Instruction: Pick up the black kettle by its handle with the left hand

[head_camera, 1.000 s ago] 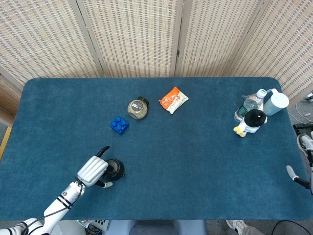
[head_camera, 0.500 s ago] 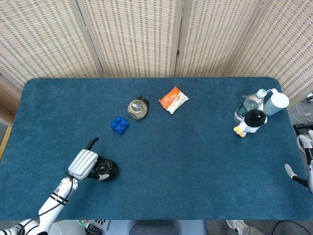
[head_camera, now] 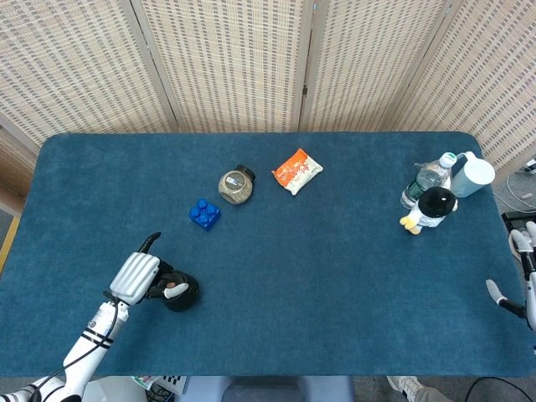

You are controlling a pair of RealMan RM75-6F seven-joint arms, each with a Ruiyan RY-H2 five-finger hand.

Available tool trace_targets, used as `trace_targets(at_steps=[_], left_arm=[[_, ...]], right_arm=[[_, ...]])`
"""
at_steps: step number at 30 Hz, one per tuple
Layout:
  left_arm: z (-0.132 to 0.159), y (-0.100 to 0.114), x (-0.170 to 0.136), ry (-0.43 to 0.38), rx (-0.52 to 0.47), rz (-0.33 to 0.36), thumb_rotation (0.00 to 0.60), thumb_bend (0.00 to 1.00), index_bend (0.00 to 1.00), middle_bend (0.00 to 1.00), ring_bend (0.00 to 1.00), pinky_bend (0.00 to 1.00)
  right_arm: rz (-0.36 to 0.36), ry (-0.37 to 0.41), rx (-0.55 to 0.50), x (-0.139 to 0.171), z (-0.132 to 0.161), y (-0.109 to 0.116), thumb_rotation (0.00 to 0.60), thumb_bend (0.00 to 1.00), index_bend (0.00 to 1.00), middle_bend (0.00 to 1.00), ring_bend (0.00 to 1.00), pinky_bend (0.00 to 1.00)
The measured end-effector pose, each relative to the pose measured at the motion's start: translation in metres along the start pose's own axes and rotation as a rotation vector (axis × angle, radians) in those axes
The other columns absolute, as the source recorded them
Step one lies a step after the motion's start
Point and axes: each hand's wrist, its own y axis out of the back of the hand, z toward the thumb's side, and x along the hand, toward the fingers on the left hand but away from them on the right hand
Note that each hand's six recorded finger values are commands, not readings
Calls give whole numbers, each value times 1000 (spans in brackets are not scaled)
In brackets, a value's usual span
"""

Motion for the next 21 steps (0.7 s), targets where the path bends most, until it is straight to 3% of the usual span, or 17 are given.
trace_targets(at_steps=[4,12,21], left_arm=[[-1,3,1,23,-9,33,122,206,962,1000,850,0],[-7,9,3,53,-33,89,91,296,970,1000,856,6],[-11,9,2,51,-21,102,229,342,963,1000,855,25]], right_arm=[[0,0,0,0,0,0,600,250,22,7,0,0],[4,-2,2,0,1,-1,600,250,21,6,0,0],[7,-5,2,-1,0,-2,600,250,21,7,0,0]])
